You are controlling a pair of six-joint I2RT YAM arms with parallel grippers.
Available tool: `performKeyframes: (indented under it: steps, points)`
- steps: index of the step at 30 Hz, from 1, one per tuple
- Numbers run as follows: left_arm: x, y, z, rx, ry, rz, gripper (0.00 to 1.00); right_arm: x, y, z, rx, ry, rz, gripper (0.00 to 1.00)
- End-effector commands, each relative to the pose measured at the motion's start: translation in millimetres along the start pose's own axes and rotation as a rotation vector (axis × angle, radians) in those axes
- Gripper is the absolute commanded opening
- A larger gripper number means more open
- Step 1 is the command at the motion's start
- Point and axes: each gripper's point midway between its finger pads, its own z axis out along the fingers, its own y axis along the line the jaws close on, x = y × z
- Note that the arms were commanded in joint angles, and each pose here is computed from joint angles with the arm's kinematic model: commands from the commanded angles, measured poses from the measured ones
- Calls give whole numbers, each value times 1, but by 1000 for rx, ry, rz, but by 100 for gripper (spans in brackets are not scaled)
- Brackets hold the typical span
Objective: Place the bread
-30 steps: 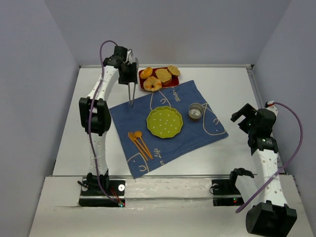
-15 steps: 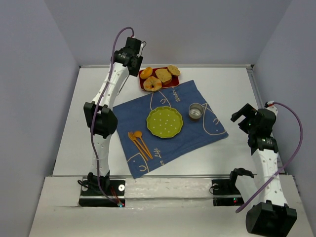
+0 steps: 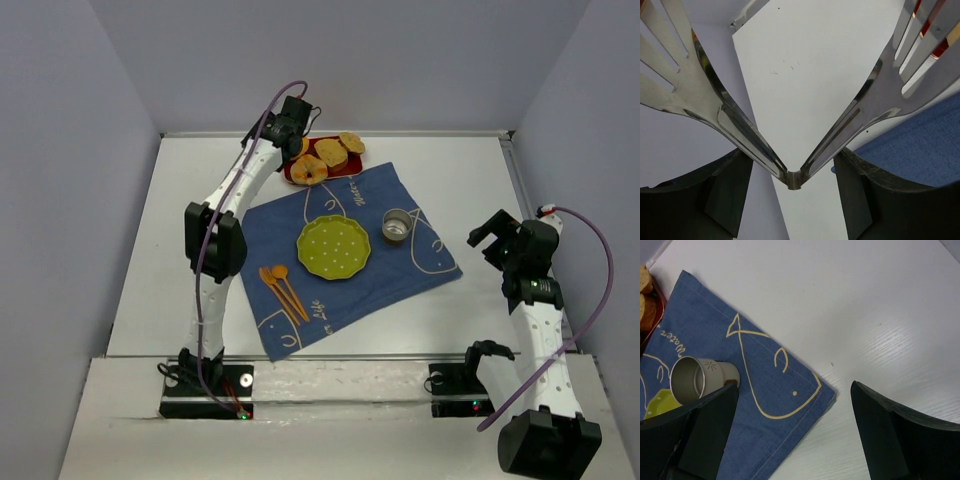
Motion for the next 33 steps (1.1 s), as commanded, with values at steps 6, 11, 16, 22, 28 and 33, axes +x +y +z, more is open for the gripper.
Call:
performKeyframes:
  steps: [6,11,16,22,28,33]
  points:
    - [-11,-11,13,73,-43,61,73,-12,6,-3,-21,-40,-8,100]
    - [-18,-18,11,153,-96,45,73,-12,6,-3,-20,-39,-8,100]
    - [-23,-8,11,270,-182,-55,73,-11,6,-2,-20,-33,-8,100]
    - [-27,-2,12,472,-273,-160,75,-10,5,-1,-17,-30,-7,100]
    - [-18,-3,20,593,-317,-239,75,-11,6,-3,-20,-35,-8,100]
    - [-16,-10,22,649,-331,-282,76,-10,5,-2,-18,-29,-7,100]
